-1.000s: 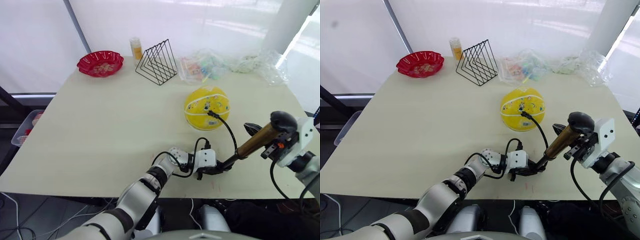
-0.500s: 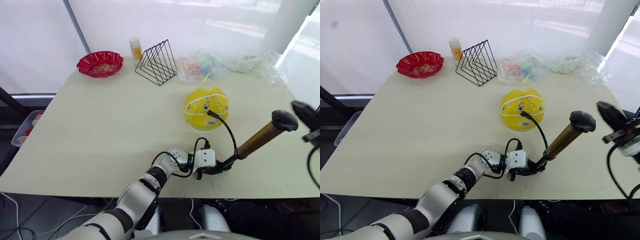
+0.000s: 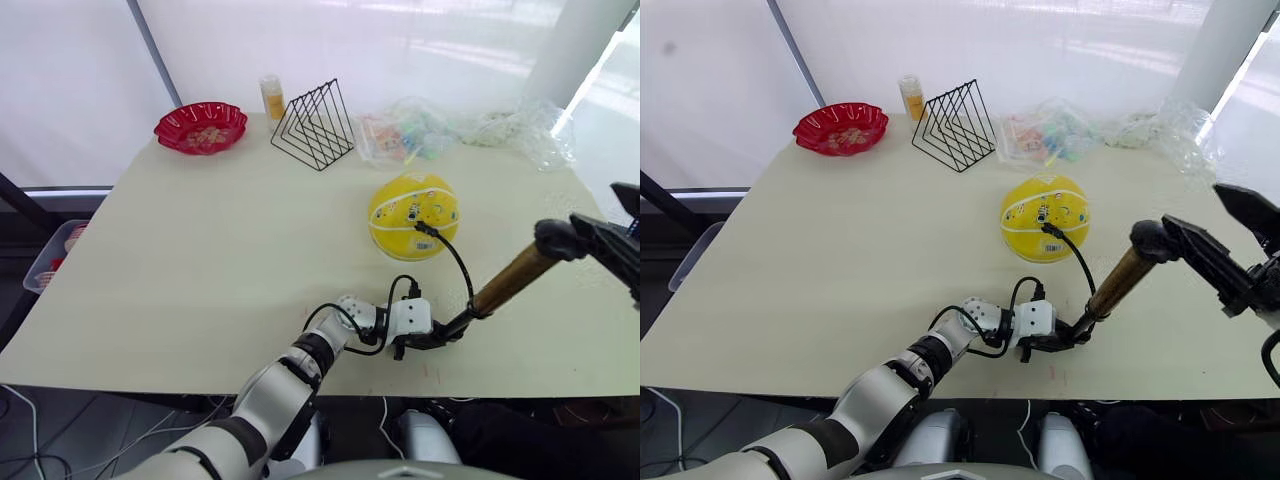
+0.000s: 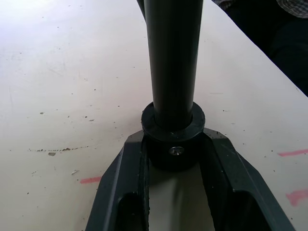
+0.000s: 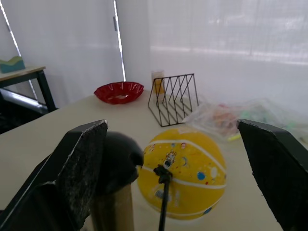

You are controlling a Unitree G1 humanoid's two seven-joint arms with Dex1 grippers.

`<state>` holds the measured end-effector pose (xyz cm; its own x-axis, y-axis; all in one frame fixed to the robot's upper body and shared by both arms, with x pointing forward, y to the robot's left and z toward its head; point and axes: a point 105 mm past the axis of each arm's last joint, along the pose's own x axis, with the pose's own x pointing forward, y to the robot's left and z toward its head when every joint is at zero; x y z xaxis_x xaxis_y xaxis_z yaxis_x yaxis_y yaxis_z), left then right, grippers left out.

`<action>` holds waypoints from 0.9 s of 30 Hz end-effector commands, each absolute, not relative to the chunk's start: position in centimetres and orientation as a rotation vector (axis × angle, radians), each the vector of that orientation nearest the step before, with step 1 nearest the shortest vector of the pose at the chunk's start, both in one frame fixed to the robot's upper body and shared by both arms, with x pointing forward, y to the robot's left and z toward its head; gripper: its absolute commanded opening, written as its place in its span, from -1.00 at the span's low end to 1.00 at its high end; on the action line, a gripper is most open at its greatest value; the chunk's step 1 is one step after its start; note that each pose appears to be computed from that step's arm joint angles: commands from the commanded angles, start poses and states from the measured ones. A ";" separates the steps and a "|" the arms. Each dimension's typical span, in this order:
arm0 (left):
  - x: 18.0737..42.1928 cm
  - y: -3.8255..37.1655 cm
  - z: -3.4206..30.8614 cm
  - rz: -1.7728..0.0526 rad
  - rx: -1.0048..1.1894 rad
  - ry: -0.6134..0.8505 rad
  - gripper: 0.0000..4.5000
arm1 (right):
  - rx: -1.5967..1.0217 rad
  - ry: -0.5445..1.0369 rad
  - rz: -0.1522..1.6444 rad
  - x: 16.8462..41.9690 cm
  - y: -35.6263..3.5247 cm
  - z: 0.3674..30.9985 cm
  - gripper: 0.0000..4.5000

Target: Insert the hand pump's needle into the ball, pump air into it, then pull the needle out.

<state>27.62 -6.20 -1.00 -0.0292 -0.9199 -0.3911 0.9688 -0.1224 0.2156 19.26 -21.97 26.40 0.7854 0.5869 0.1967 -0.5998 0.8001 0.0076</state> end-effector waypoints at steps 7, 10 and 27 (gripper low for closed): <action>24.7 -3.3 -6.1 -1.687 0.549 0.384 -0.55 | 0.086 -0.189 0.727 18.5 -20.4 27.2 0.96; 24.7 -3.2 -6.2 -1.687 0.549 0.385 -0.55 | 0.112 -0.195 0.753 18.2 -20.1 27.5 0.96; 24.6 -3.4 -6.2 -1.687 0.546 0.383 -0.55 | 0.085 -0.097 0.793 18.8 -18.3 25.2 0.96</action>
